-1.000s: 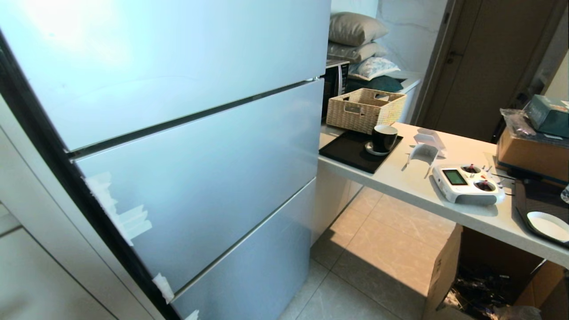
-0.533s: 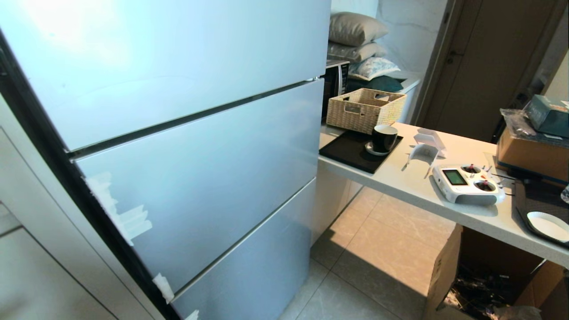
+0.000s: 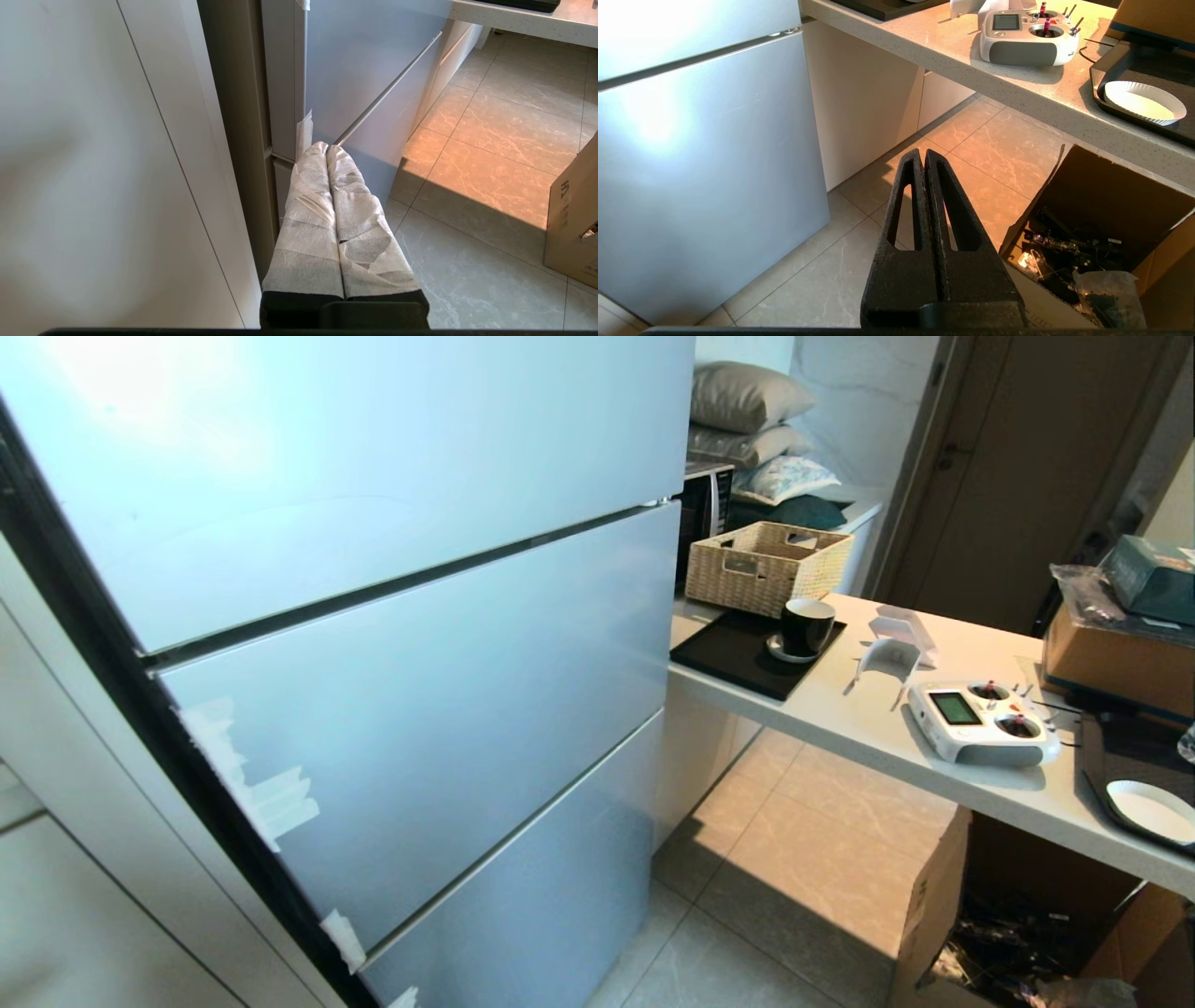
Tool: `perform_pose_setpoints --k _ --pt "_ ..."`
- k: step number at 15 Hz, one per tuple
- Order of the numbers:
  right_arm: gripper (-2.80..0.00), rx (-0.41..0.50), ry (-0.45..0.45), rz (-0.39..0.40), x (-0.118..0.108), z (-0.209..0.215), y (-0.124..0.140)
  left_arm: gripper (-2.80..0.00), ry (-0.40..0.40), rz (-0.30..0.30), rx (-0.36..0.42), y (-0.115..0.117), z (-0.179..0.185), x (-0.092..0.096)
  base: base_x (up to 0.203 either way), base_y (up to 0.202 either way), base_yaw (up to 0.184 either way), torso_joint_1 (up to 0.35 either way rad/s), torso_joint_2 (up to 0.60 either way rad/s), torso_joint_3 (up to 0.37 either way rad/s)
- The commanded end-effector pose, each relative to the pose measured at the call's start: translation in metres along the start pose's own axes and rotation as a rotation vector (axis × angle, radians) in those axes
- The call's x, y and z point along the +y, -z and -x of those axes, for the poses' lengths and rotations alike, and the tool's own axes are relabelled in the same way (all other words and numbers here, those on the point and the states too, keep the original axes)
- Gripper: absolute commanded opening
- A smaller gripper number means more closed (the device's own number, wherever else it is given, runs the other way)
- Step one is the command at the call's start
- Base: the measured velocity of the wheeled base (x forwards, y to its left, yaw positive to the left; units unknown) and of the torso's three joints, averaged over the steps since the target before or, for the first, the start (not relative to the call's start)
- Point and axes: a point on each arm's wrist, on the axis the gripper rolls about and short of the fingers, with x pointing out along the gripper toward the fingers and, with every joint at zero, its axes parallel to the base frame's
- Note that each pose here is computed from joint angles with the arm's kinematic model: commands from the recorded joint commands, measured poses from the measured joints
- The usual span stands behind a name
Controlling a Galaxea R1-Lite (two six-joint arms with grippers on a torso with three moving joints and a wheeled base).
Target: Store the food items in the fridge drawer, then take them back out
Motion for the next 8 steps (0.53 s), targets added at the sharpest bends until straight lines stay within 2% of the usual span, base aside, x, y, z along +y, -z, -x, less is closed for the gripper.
perform_pose_setpoints --k 1,8 --pt "-2.8 -0.001 -0.001 0.001 0.0 0.0 0.0 -2.8 0.0 0.001 -0.001 -0.0001 0.0001 0.0 0.0 0.0 0.0 0.0 0.0 0.0" --pt "-2.8 -0.001 -0.001 0.001 0.0 0.0 0.0 -2.8 -0.001 -0.014 -0.001 -0.0002 0.0001 0.0 0.0 0.0 0.0 0.0 0.0 0.0"
